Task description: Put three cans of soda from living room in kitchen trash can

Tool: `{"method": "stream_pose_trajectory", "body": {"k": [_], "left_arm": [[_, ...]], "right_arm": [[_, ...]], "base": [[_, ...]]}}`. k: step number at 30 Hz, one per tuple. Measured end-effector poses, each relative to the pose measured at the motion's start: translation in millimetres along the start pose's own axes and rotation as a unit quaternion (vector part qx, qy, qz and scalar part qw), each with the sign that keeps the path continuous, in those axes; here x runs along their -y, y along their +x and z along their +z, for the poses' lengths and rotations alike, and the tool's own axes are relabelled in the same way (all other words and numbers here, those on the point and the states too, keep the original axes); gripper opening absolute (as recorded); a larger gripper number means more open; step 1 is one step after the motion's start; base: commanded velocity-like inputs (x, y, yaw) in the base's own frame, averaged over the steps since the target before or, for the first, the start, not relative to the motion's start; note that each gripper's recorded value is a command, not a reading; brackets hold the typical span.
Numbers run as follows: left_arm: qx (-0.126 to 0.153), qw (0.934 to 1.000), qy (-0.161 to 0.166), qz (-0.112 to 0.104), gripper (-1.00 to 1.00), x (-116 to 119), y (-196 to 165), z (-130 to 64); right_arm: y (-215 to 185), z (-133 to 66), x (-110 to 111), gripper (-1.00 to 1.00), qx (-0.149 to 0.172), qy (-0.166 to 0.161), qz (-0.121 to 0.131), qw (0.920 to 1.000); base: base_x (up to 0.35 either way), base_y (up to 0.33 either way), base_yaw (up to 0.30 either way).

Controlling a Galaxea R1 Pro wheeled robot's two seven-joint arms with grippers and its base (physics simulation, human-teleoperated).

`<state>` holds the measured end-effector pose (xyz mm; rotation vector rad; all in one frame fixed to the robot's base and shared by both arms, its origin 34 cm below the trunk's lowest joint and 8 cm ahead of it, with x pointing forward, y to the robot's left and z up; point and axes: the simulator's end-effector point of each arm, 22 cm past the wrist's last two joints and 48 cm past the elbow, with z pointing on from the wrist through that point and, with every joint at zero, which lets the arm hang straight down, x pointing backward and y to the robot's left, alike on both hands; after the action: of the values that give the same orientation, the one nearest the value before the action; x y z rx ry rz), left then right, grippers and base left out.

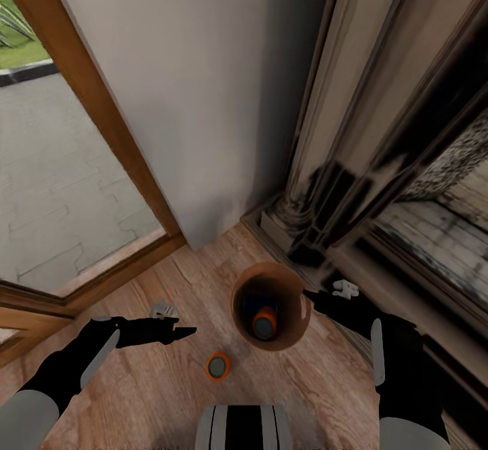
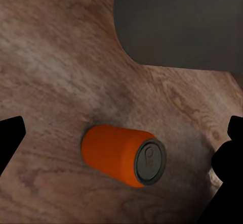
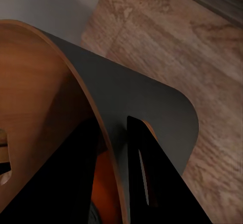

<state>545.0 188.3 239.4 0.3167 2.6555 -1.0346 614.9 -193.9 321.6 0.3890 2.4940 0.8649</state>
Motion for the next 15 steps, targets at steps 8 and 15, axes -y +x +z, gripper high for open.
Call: {"method": "stream_pose_trajectory", "body": {"k": [8, 15], "left_arm": [[-0.005, 1.0, 0.001, -0.004, 1.0, -2.4, 5.5, 3.4], [-0.006, 1.0, 0.001, -0.005, 1.0, -3.1, 7.4, 4.9]], "right_arm": [[4.6, 3.1, 4.4, -1.0, -0.005, 0.002, 0.004, 1.0], [6.0, 4.2, 5.7, -1.0, -0.007, 0.003, 0.005, 1.0]], "base": [[0.0, 0.0, 0.0], [0.0, 0.0, 0.0]]}}
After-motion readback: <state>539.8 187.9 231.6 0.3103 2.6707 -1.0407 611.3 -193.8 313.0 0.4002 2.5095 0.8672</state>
